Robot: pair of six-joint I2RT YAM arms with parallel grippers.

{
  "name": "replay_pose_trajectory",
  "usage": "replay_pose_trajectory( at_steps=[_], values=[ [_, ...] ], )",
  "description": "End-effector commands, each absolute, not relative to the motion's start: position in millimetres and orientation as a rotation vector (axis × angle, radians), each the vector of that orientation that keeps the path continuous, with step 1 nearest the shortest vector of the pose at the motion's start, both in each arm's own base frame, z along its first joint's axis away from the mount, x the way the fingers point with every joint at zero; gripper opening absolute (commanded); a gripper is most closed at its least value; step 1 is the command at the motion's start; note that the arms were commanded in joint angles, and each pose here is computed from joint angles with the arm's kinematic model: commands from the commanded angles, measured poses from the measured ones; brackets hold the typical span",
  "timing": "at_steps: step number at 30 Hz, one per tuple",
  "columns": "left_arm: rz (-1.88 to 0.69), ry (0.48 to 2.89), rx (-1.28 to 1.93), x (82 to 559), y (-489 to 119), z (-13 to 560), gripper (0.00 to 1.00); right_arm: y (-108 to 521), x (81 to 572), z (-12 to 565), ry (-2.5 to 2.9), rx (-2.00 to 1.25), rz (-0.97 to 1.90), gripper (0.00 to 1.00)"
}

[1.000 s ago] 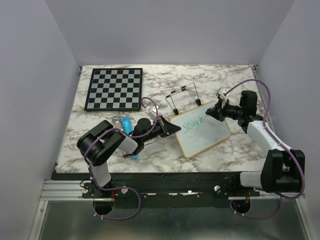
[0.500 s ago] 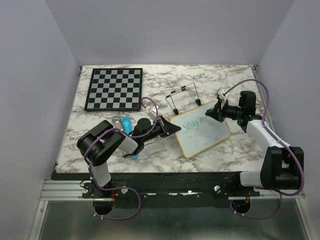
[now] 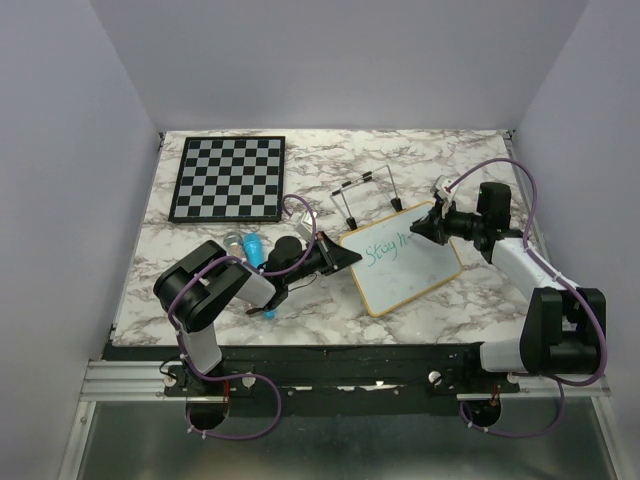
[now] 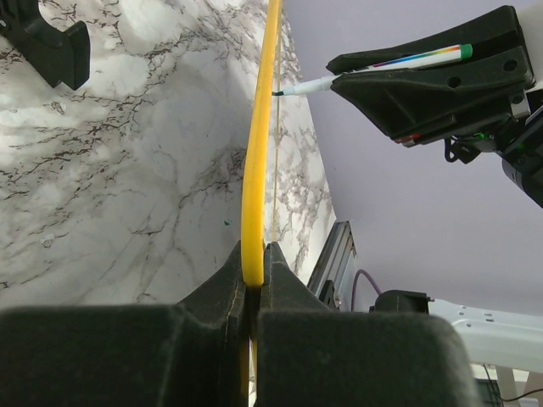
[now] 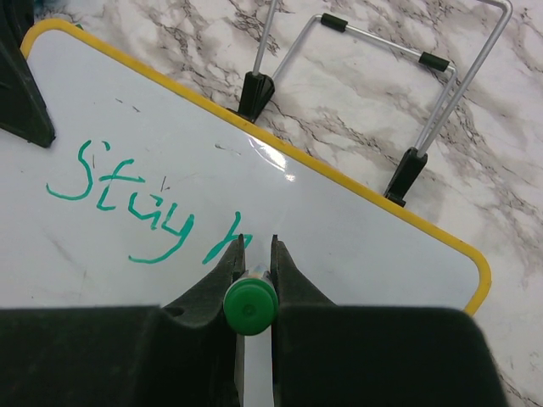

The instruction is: Write a sentence on the whiteboard

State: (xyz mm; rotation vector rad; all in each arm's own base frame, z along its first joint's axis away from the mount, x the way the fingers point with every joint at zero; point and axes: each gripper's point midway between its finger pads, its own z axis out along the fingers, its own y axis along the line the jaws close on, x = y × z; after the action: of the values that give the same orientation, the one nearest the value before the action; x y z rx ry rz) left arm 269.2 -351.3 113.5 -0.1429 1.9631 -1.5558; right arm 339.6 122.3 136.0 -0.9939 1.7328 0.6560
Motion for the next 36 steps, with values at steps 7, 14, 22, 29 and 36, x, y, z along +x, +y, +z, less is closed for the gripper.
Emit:
replay_pose_trajectory(
  at_steps=[7, 14, 22, 29, 36],
  values=[
    [-1.591, 1.899, -0.068, 268, -356, 128, 0.00, 120, 355, 146, 1.714, -0.933, 0.608, 0.01],
    [-1.591, 1.899, -0.068, 267, -356, 128, 0.00, 109, 362, 139, 1.767, -0.902, 0.538, 0.01],
    [-1.591, 1.901, -0.068, 266, -356, 127, 0.00, 110, 350, 131, 1.803, -0.962, 0.559, 0.00],
    [-1.592, 1.899, -0.067, 267, -356, 128, 0.00, 116, 331, 128, 1.788, -1.036, 0.616, 0.01],
    [-1.596, 1.897, -0.065, 268, -358, 128, 0.00, 125, 324, 132, 1.756, -1.056, 0.695, 0.01]
  ],
)
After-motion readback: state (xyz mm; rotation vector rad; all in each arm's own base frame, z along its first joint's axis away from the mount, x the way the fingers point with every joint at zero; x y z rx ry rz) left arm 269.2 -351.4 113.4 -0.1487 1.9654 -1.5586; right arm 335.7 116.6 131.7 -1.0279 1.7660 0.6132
